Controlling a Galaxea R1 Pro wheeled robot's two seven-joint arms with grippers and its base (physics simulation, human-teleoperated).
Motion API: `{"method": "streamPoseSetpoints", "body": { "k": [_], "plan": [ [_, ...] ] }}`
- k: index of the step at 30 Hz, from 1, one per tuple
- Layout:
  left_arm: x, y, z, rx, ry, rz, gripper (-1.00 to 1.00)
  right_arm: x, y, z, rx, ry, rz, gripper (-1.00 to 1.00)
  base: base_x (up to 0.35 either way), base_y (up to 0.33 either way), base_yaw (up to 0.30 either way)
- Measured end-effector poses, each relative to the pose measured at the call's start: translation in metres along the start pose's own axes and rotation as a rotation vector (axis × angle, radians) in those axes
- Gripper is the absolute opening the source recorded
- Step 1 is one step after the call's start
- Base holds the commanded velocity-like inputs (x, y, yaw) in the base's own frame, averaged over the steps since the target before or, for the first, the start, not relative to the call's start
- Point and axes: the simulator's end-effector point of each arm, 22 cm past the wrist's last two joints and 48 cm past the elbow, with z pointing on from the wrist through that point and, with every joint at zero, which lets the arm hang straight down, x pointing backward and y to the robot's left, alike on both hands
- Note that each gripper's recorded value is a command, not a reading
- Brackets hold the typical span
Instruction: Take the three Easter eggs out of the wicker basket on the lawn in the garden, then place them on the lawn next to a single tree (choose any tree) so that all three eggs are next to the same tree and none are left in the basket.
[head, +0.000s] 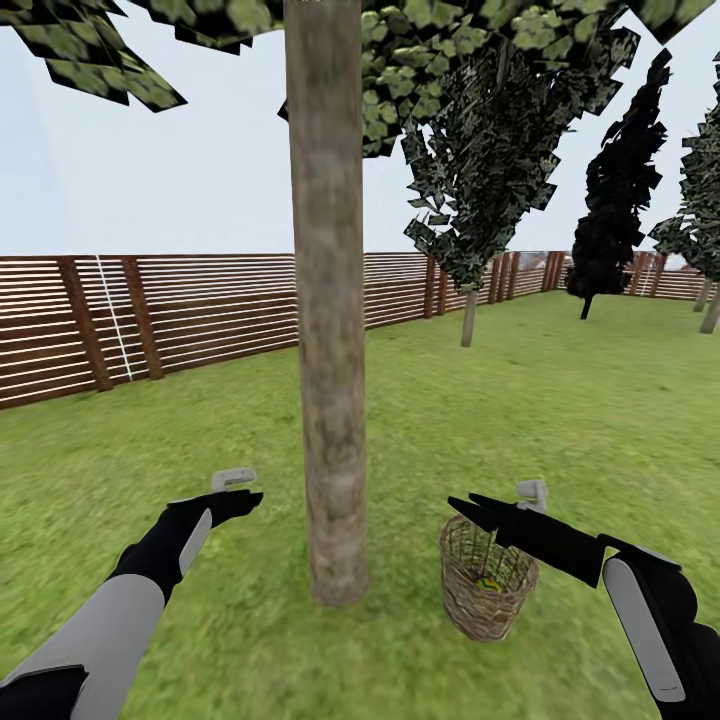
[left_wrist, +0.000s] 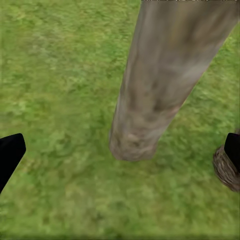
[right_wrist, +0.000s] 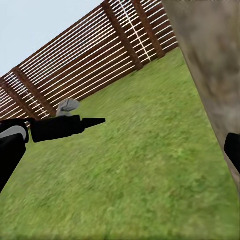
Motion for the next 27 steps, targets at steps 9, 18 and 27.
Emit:
{"method": "streamPoseSetpoints", "body": {
  "k": [9, 18, 27],
  "plan": [
    [-0.006, 0.0, -0.007, -0.001, 0.0, 0.0, 1.0, -0.006, 0.007, -0.002, -0.002, -0.001, 0.002, 1.0, 0.0, 0.0, 0.0],
    [-0.011, -0.001, -0.014, -0.001, 0.001, 0.001, 1.0, -0.011, 0.013, -0.004, -0.002, -0.001, 0.002, 1.0, 0.0, 0.0, 0.0],
    [-0.015, -0.002, -0.021, -0.001, 0.001, 0.001, 1.0, -0.016, 0.019, -0.006, -0.003, -0.001, 0.003, 1.0, 0.0, 0.0, 0.0]
  ]
}}
